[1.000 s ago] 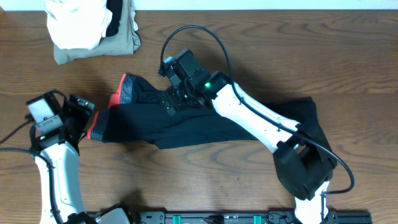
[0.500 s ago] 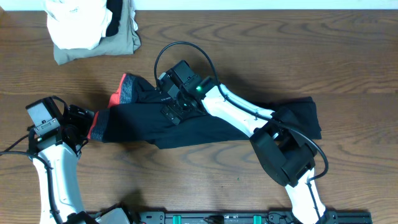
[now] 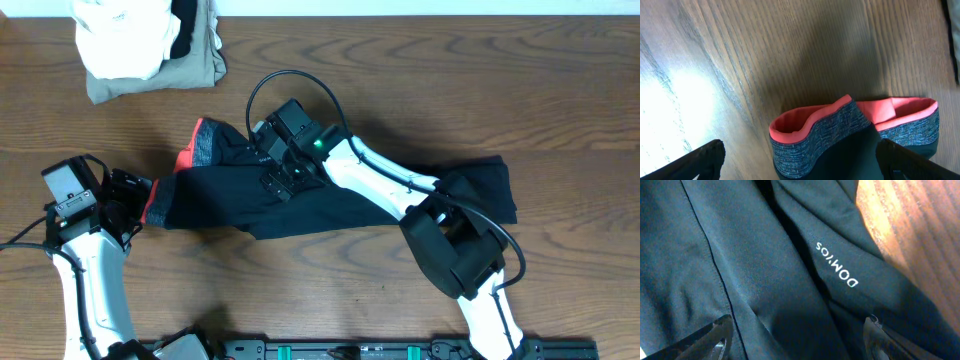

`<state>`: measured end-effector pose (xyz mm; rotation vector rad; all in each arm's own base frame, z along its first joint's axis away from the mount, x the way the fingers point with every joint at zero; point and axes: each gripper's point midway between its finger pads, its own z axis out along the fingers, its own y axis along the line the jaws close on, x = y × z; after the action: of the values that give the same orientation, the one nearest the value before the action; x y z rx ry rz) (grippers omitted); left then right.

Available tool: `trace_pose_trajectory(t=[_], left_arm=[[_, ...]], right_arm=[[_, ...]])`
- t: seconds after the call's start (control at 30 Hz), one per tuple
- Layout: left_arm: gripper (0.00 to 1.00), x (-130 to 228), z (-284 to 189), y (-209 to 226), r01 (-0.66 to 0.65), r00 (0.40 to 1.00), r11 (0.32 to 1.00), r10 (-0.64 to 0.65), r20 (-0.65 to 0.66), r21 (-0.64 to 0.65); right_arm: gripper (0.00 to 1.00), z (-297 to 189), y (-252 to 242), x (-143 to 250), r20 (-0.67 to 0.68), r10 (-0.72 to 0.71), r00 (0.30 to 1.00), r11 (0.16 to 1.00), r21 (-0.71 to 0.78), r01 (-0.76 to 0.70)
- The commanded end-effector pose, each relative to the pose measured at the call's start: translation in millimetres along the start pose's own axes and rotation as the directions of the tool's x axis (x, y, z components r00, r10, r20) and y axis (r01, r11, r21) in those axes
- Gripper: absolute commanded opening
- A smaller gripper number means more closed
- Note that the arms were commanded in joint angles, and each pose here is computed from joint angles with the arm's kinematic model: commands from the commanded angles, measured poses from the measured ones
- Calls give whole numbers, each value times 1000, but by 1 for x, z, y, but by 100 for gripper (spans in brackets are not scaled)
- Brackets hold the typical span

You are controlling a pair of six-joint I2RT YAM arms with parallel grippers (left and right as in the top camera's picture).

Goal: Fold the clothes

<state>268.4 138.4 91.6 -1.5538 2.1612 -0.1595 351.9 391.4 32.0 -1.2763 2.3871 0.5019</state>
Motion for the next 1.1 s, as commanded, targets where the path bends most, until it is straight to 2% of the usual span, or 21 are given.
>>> trace_pose_trajectory(t=[0.0, 0.23, 0.5, 0.53, 0.57, 0.6, 0.63, 0.87, 1.0, 1.07], left_arm=[[98, -5, -2, 1, 11, 1000, 1000, -11, 13, -9], [98, -5, -2, 0, 11, 1000, 1000, -10, 13, -8], [98, -5, -2, 0, 11, 1000, 1000, -10, 14, -8], [98, -5, -2, 1, 11, 1000, 1000, -10, 13, -9], [98, -5, -2, 1, 11, 1000, 1000, -10, 13, -9], [98, -5, -2, 1, 11, 1000, 1000, -10, 13, -9], [98, -5, -2, 1, 11, 1000, 1000, -10, 13, -9], [98, -5, -2, 1, 10, 1000, 1000, -10, 14, -9], [98, -6, -2, 2, 10, 1000, 1000, -10, 21, -17], [98, -6, -2, 2, 11, 1000, 1000, -10, 21, -17]], right_arm=[[80, 11, 13, 8, -25, 3, 1000, 999, -45, -4], [77, 31, 19, 22, -69, -2, 998, 998, -57, -2], [64, 30, 17, 17, -55, -3, 998, 999, -47, 1], [62, 30, 17, 15, -52, 3, 999, 999, -43, -5], [55, 29, 15, 13, -48, 14, 999, 999, -35, -16], [44, 28, 13, 10, -44, 25, 999, 999, -21, -26], [40, 26, 12, 8, -41, 31, 999, 999, -12, -31], [40, 18, 11, -5, -23, 32, 999, 999, -7, -32], [33, 11, 10, -14, -2, 36, 999, 999, 5, -36], [24, 8, 6, -18, 8, 58, 998, 998, 32, -59]])
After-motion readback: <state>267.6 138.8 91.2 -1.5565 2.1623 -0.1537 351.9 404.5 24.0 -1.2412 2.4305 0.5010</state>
